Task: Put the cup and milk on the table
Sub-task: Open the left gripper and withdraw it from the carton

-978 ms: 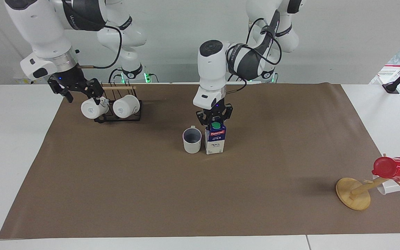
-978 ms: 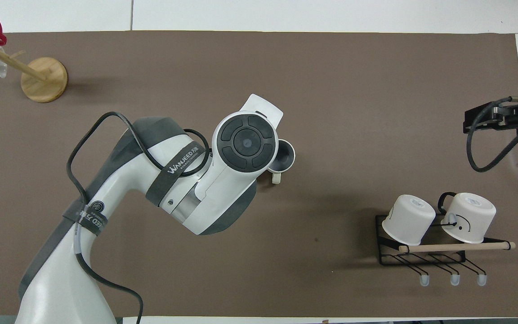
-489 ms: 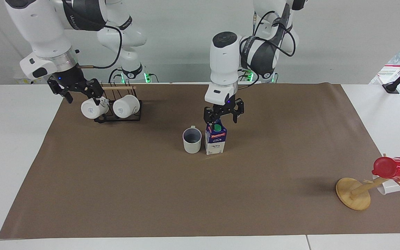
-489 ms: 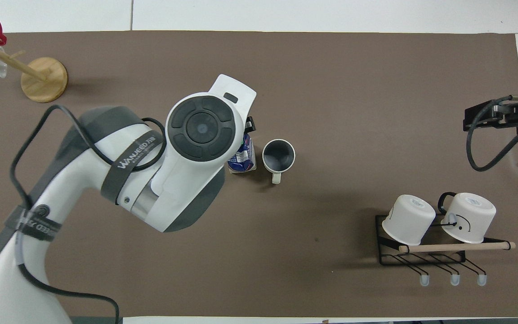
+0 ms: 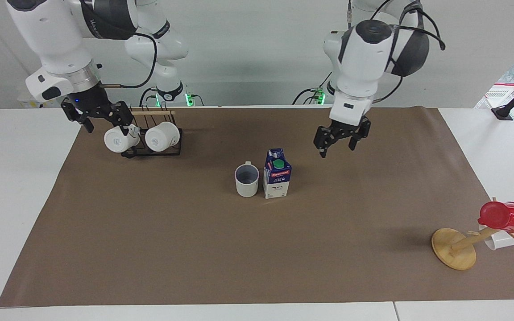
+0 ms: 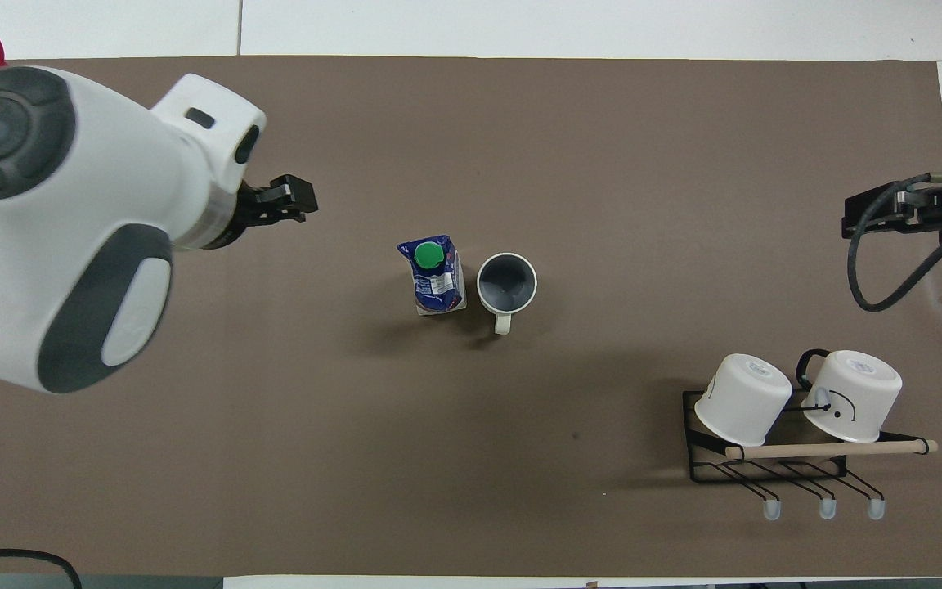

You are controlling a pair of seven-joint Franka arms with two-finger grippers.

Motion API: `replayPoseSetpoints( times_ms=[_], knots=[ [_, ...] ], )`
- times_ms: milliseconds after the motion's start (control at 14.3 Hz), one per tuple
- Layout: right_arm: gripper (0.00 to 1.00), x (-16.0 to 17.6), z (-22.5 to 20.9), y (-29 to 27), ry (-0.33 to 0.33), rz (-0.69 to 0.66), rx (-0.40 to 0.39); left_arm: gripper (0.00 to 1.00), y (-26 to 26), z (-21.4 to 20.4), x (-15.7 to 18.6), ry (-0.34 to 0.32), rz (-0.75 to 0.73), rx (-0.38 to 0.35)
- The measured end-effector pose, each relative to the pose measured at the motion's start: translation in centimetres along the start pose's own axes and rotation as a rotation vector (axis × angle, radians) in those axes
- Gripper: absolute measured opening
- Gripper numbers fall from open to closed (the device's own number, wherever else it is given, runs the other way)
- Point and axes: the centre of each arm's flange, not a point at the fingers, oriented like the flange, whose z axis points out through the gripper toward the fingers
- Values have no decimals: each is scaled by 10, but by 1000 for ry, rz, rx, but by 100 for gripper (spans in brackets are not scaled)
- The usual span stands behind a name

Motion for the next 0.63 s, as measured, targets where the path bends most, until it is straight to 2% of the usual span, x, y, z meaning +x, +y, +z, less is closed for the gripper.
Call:
replayPoseSetpoints(
  times_ms=[280,629],
  knots=[
    [100,0,0,0,1,-1,0,100,-86,-13,33,-34,71,-7],
    [100,-2,0,-3,-9,-7,0,100,-157,-63,50,-50,136,2]
  ],
)
